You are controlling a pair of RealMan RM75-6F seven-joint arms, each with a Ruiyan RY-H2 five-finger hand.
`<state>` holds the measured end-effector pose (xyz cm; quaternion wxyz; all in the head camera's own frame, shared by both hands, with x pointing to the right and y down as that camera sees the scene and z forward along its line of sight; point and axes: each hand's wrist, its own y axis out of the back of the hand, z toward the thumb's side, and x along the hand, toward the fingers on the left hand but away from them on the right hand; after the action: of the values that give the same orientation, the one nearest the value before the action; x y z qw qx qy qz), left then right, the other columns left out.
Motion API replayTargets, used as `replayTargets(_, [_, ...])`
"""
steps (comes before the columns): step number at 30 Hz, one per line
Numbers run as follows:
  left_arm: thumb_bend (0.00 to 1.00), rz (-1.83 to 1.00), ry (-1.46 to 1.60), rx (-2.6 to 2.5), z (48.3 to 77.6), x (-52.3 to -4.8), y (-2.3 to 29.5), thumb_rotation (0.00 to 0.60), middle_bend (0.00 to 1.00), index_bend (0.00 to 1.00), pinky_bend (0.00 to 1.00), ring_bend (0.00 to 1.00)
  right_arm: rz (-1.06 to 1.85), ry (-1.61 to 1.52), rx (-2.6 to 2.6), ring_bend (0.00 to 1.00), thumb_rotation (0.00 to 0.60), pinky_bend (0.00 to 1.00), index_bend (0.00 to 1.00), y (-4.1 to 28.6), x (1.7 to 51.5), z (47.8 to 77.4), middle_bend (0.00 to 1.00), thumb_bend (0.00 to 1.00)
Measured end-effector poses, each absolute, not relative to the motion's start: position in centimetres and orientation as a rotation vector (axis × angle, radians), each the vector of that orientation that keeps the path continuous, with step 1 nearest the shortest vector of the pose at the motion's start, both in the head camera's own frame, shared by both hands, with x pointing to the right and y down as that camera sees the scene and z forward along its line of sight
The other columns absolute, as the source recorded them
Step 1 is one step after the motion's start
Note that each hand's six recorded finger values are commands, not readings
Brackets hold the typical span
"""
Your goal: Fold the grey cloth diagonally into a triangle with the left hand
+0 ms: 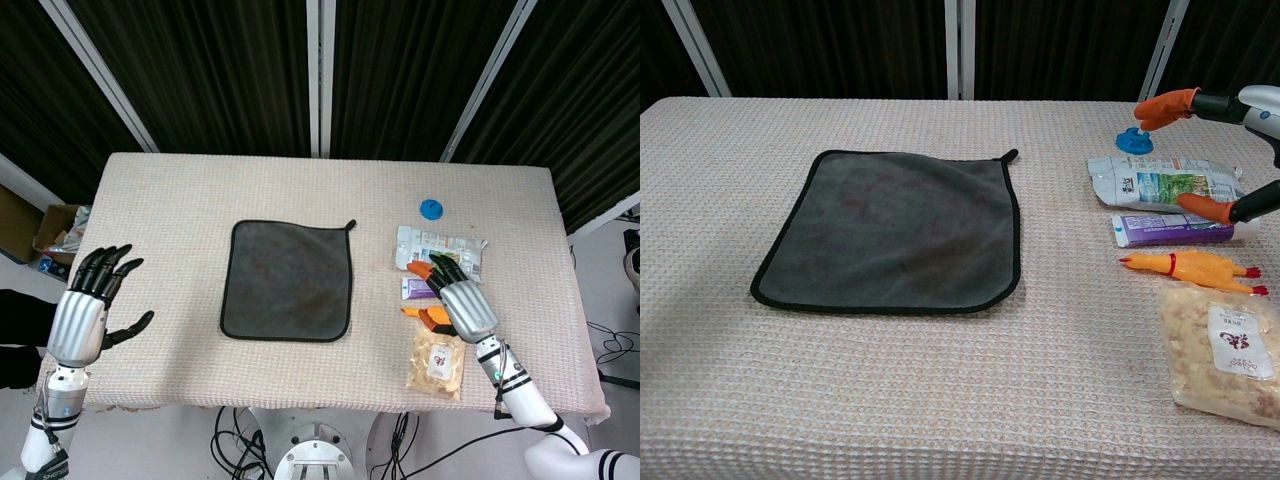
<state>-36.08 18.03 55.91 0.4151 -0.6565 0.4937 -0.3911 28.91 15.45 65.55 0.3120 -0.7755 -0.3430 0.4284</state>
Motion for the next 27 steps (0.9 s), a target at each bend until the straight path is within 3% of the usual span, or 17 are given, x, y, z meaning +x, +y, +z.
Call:
replayTargets(12, [0.16,-1.069,1.193,-1.681,57.0,-36.8,18.5,0.6,0.11,0.22,0.1,0.09,1.123,-0.951,-2.001,0.0,0.6,0.04,0.14,15.8,30.3,64.2,0.14,0.3])
replayTargets(18, [0.16,-1.149,1.111,-1.792,59.8,-36.4,19.3,0.6,0.11,0.32,0.1,0.09,1.126,-1.049,-1.891,0.0,0.6,0.04,0.14,16.2,34.2,60.9,0.14,0.3])
replayTargets(23, [0.16,-1.173,0.97,-1.92,63.5,-33.7,20.0,0.6,0.11,0.38,0.11,0.09,1.128,-1.101,-1.793,0.0,0.6,0.04,0.14,16.7,37.4,57.4,0.14,0.3])
replayTargets(27, [0.16,-1.172,0.859,-2.003,66.3,-30.9,20.3,0.6,0.11,0.39,0.11,0.09,1.129,-1.107,-1.783,0.0,0.6,0.04,0.14,17.4,37.8,56.5,0.14,0.3])
